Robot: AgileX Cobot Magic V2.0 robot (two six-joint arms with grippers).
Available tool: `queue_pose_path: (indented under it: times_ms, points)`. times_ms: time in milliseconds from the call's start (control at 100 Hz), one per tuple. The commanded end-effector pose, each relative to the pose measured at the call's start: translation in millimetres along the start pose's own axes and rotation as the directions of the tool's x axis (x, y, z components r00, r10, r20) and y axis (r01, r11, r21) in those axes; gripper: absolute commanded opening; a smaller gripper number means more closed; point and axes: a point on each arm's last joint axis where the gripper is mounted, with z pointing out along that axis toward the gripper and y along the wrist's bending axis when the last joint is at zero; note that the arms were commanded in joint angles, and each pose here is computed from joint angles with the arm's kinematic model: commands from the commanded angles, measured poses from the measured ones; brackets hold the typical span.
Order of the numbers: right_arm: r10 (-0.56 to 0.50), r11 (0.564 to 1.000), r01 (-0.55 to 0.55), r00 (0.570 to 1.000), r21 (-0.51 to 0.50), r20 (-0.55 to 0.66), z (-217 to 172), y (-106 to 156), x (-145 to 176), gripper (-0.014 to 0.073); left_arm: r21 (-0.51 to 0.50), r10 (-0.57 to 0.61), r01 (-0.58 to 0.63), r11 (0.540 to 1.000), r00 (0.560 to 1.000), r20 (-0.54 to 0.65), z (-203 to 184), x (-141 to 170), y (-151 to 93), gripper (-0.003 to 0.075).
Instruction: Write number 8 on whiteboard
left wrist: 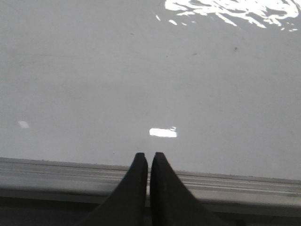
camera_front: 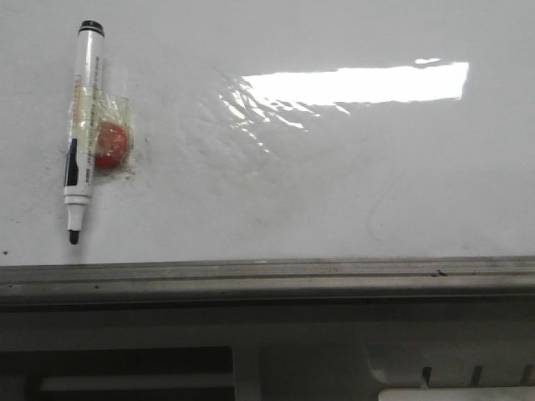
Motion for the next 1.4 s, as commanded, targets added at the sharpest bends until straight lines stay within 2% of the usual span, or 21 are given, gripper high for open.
queue_pose_path:
  times_ms: [0,870,990,1260,1390]
  points:
    - [-0.021,1.0,0.02,0.999,0.011,0.03,-0.3,-0.7,1.4,-0.0064,-0.022,-0.024,0.025,0.999,0.999,0.044,1.3,5.2,2.2,-0.002]
    - [-0.021,1.0,0.02,0.999,0.011,0.03,-0.3,-0.7,1.4,-0.0064,-0.04,-0.028,0.03,0.999,0.998,0.05,1.2,4.8,3.2,-0.002]
    - [-0.021,1.0,0.02,0.999,0.011,0.03,-0.3,-0.7,1.4,-0.0064,-0.056,0.019,-0.016,0.998,0.998,0.056,1.1,4.0,4.5,-0.002]
    - [-0.021,1.0,0.02,0.999,0.011,0.03,-0.3,-0.7,1.4,-0.0064,-0.063,0.062,-0.053,0.997,0.987,0.15,0.2,-4.8,4.4,-0.002]
    - [-0.021,1.0,0.02,0.999,0.011,0.032,-0.3,-0.7,1.2,-0.0064,-0.049,0.026,-0.018,0.999,0.983,0.179,-0.2,-7.2,3.5,-0.002]
